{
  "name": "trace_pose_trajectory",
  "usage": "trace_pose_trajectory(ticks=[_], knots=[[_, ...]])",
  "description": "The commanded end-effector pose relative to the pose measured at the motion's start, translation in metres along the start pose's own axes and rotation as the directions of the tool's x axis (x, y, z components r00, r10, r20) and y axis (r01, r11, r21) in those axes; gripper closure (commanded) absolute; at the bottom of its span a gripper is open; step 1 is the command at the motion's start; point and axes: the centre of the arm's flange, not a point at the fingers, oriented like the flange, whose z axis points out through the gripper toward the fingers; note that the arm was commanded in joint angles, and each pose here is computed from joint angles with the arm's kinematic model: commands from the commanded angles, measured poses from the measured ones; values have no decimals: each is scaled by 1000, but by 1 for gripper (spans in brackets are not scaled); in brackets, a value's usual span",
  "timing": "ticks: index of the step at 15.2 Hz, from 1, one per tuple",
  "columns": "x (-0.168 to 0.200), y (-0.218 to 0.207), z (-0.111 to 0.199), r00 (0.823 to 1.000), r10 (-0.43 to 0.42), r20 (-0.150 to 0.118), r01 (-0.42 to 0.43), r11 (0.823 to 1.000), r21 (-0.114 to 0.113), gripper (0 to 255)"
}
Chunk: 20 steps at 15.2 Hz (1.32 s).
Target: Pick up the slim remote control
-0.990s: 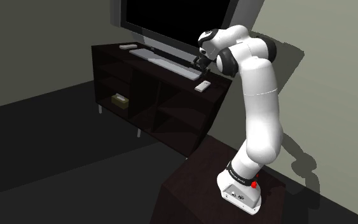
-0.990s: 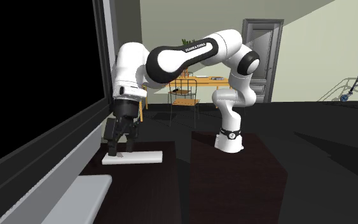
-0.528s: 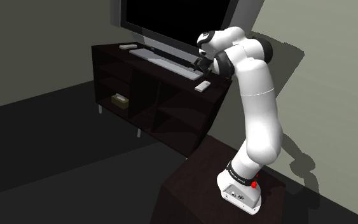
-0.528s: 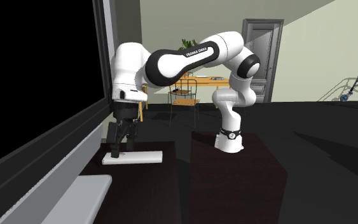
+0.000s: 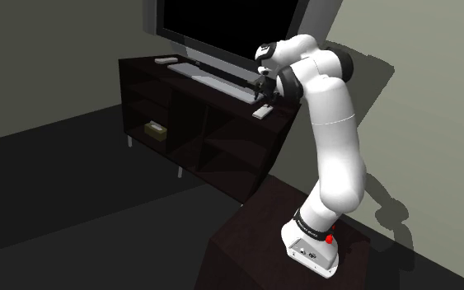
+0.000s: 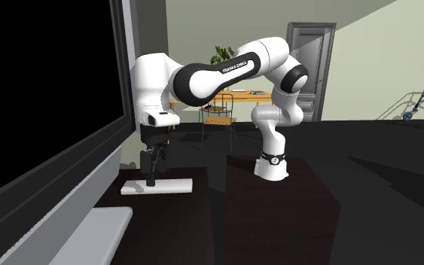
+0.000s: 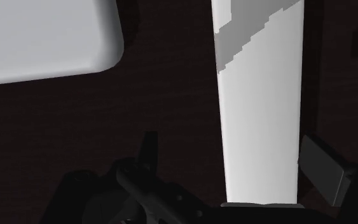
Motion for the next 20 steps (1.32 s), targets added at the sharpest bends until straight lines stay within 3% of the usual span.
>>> trace_pose_trajectory(ticks=[1,3,4,9,11,19,20], knots=[[-14,-19,42,1000,29,-5,-29,998,60,0],[-14,-19,42,1000,29,-5,-29,998,60,0],[-14,-24,44,1000,28,-5,-28,998,60,255],[-3,-24,36,1000,27,-5,-27,998,59,255],[-3,-27,48,1000,28,-5,-27,998,59,255],[-14,-16,11,1000,29,-5,-29,998,60,255],[0,-6,14,998,66,-13,-65,996,53,255]])
